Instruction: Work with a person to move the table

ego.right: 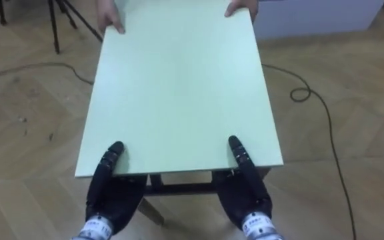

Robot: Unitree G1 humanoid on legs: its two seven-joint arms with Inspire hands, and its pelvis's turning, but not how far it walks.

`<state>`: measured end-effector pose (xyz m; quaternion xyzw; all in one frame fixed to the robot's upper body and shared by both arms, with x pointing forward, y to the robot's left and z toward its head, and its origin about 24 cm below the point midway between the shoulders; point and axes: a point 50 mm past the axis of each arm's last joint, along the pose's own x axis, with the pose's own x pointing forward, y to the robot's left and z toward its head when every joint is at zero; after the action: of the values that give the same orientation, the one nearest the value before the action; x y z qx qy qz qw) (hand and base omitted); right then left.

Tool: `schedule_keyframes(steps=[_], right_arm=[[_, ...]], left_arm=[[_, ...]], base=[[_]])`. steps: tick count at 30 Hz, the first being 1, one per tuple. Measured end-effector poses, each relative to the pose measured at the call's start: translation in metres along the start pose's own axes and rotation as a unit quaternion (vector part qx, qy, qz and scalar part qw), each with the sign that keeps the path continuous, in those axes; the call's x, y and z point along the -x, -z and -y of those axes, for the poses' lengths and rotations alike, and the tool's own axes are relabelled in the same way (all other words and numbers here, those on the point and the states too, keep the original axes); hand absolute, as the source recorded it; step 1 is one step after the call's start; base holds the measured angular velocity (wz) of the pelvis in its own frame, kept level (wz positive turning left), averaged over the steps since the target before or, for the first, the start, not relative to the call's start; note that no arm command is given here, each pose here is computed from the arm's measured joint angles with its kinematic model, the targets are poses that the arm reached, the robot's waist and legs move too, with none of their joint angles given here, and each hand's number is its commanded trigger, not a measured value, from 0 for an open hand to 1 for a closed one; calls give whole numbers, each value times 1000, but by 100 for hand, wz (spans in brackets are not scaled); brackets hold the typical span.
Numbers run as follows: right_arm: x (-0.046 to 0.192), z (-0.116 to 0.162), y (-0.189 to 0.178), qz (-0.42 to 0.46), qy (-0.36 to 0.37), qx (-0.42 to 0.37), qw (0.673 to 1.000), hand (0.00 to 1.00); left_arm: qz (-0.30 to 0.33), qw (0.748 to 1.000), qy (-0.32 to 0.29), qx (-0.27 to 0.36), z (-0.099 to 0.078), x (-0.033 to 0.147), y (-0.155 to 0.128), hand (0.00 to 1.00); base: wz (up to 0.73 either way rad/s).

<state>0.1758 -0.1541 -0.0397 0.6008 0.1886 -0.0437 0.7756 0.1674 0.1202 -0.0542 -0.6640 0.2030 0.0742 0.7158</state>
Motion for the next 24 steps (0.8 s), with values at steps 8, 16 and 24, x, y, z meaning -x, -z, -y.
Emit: schedule_keyframes(steps=[8,16,24], right_arm=[[3,-3,3,-1,0,-5,1000,100],[-3,-14,4,-2,-25,-1,1000,100],[-18,-24,3,3,-47,-36,998,100]], left_arm=[[-1,1000,8,-7,3,1,-7,100],[7,999,30,-21,14,-1,-14,100],[1,996,73,-57,36,-17,-19,100]], base=[[-12],[-9],[-3]])
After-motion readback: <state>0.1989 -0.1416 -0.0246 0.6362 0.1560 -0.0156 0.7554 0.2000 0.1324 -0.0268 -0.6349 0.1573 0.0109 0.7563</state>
